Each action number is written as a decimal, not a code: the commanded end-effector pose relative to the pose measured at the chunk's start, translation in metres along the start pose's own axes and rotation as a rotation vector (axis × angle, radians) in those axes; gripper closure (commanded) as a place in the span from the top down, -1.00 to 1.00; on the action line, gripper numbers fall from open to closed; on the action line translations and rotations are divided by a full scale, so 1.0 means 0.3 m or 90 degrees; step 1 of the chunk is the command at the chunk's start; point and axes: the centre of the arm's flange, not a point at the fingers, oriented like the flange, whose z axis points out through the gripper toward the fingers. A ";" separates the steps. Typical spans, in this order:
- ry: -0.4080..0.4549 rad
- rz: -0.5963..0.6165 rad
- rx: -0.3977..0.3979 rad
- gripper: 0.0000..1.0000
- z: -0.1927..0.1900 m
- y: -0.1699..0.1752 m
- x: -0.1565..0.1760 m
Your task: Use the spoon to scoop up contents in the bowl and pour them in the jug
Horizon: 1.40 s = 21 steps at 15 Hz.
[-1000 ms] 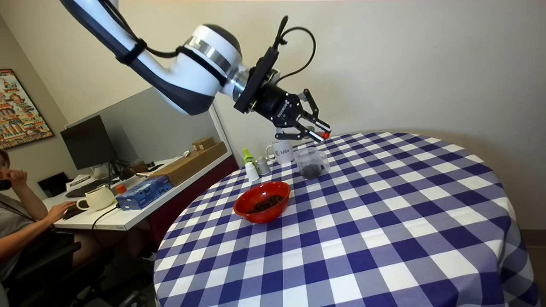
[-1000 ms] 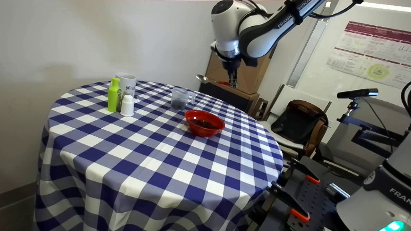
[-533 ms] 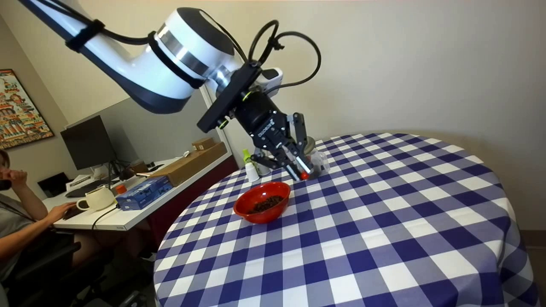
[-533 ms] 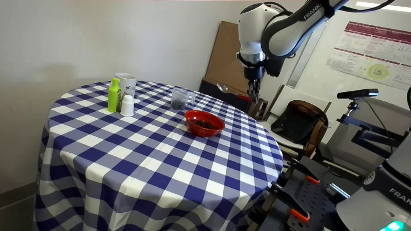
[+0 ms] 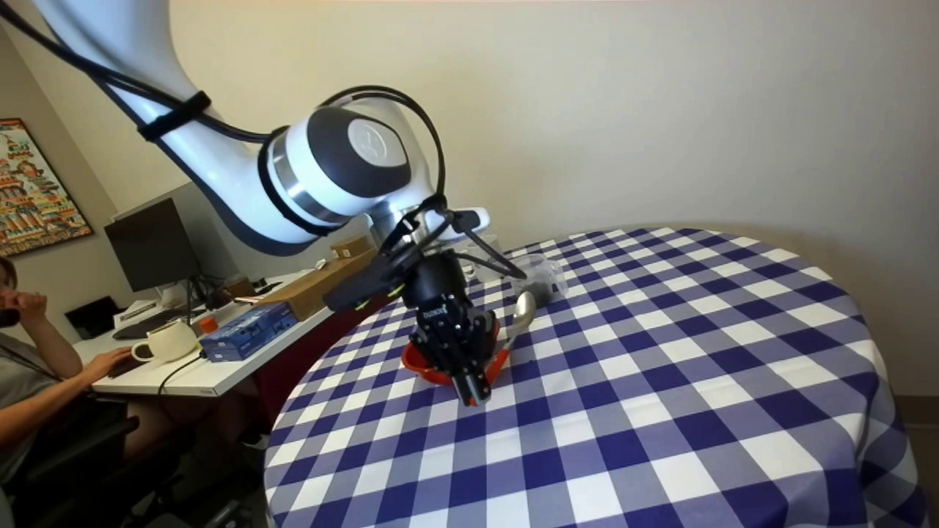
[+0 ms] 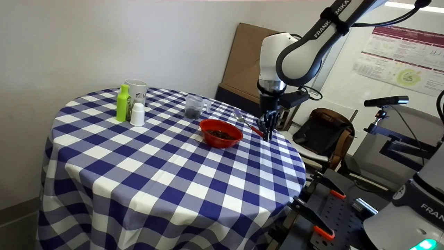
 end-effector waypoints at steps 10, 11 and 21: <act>0.008 0.039 0.123 -0.10 0.231 0.082 0.059; 0.011 0.028 0.136 -0.06 0.227 0.077 0.063; 0.108 -0.189 0.166 1.00 -0.094 0.067 0.044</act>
